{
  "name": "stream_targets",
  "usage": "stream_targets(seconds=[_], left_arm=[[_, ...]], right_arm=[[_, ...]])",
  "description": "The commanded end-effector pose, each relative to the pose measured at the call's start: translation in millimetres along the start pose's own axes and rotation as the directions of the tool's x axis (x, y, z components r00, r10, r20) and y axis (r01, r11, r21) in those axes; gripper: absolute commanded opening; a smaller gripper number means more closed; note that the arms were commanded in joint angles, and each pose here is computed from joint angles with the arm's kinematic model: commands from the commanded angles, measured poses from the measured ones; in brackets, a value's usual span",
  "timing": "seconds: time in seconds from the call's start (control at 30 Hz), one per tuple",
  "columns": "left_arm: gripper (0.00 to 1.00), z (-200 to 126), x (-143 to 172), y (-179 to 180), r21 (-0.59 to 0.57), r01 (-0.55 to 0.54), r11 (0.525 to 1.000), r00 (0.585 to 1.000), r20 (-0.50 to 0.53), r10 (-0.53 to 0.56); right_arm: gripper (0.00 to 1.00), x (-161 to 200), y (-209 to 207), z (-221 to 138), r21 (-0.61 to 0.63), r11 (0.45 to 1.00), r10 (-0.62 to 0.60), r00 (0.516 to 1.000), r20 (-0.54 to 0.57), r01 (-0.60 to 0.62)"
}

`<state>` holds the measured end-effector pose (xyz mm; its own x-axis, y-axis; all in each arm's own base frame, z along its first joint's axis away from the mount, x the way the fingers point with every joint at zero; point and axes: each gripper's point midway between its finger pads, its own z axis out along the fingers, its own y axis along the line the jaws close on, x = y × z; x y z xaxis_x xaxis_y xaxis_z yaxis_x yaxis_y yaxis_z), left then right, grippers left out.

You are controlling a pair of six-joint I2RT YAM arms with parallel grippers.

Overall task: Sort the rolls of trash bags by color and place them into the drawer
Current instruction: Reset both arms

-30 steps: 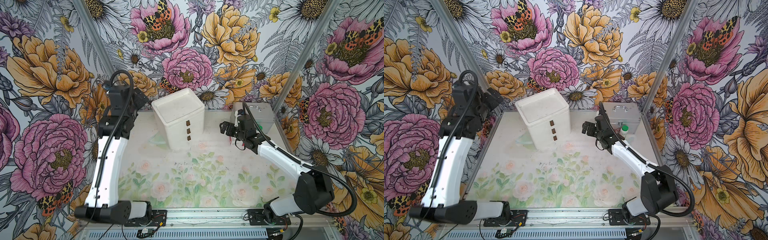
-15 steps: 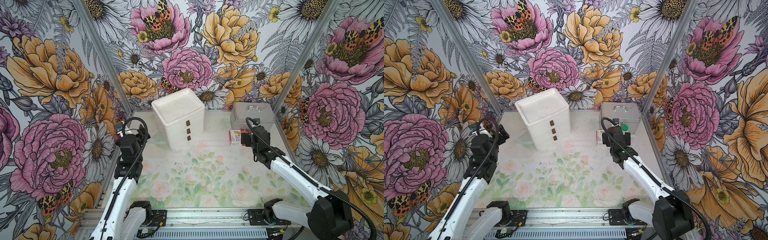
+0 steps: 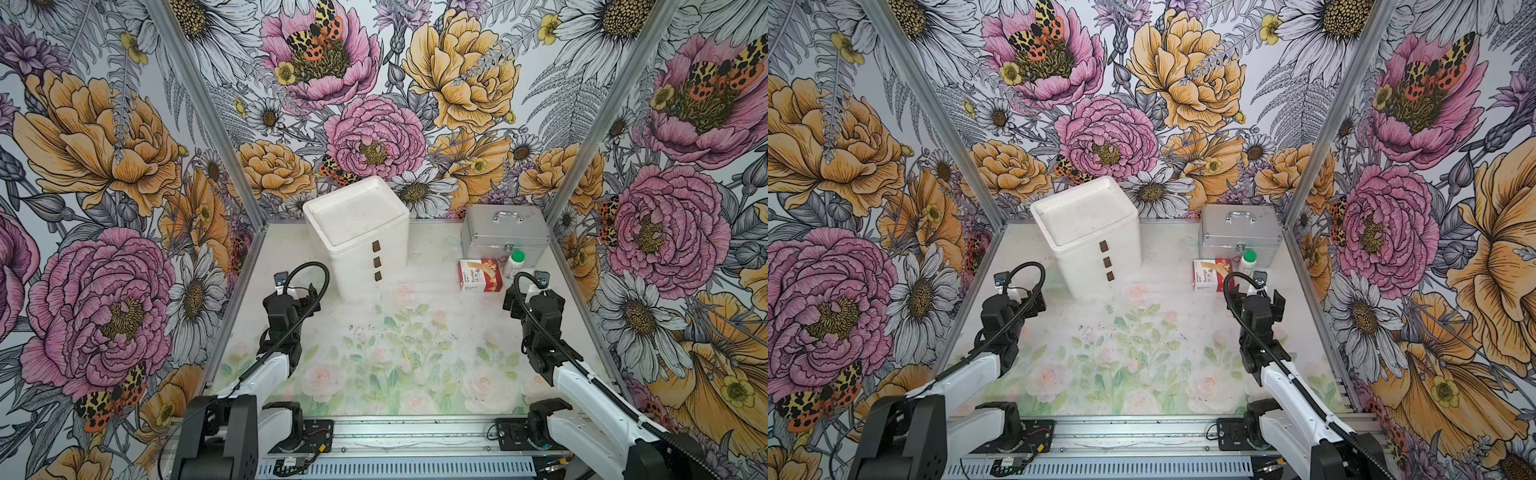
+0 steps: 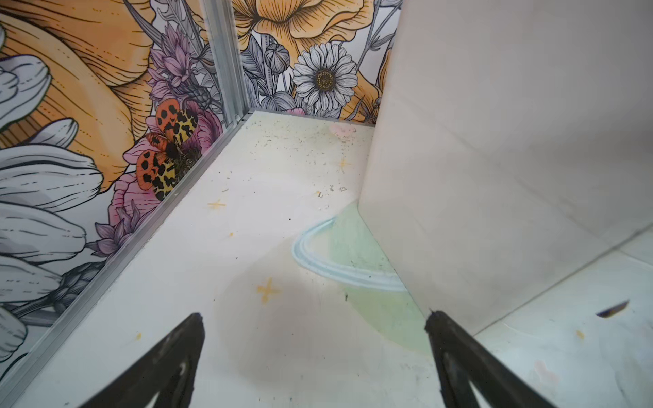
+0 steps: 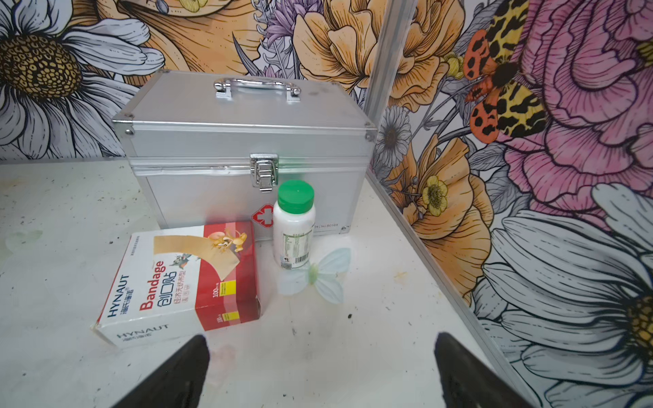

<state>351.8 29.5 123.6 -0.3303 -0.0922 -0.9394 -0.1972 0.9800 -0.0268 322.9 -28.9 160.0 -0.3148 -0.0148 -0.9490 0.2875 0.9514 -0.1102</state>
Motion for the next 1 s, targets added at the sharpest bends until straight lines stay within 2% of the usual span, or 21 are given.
stream_targets(seconds=[0.0, 0.13, 0.27, 0.43, 0.63, 0.73, 0.87, 0.97], left_arm=[[0.99, 7.9, -27.8, -20.4, 0.082, -0.030, 0.996, 0.991, 0.132, 0.019], [0.99, 20.0, -28.4, -32.0, 0.099, -0.079, 0.992, 0.988, 0.141, 0.065], [0.99, 29.3, -18.2, -36.4, 0.109, -0.095, 0.989, 0.981, 0.180, 0.074], [0.99, 21.9, -19.9, -32.7, 0.085, -0.087, 0.993, 0.977, 0.204, 0.068], [0.99, 28.5, -15.9, -34.9, 0.093, -0.095, 0.991, 0.981, 0.176, 0.078], [0.99, 33.0, -9.6, -34.2, 0.082, -0.096, 0.992, 0.982, 0.172, 0.081], [0.99, 37.7, -8.8, -32.9, 0.082, -0.088, 0.993, 0.987, 0.144, 0.076], [0.99, 43.8, -9.5, -31.3, 0.104, -0.069, 0.992, 0.991, 0.121, 0.056]], right_arm=[[0.99, -14.1, 2.3, 10.5, -0.021, 0.999, 0.043, 0.994, 0.101, -0.041], [1.00, 3.8, 3.8, 25.0, -0.038, 0.999, 0.043, 0.990, 0.134, -0.039], [0.99, -2.7, 8.7, 36.0, -0.068, 0.997, 0.051, 0.983, 0.176, -0.040], [1.00, -2.7, 14.7, 44.5, -0.099, 0.994, 0.055, 0.983, 0.172, -0.039], [1.00, 10.3, 22.0, 55.3, -0.131, 0.991, 0.050, 0.989, 0.141, -0.031], [1.00, 14.9, 25.3, 58.2, -0.144, 0.989, 0.047, 0.982, 0.182, -0.020], [1.00, 21.9, 50.1, 69.7, -0.259, 0.965, -0.024, 0.997, 0.079, 0.044], [1.00, 20.4, 48.1, 73.0, -0.252, 0.967, -0.014, 0.997, 0.069, 0.031]])
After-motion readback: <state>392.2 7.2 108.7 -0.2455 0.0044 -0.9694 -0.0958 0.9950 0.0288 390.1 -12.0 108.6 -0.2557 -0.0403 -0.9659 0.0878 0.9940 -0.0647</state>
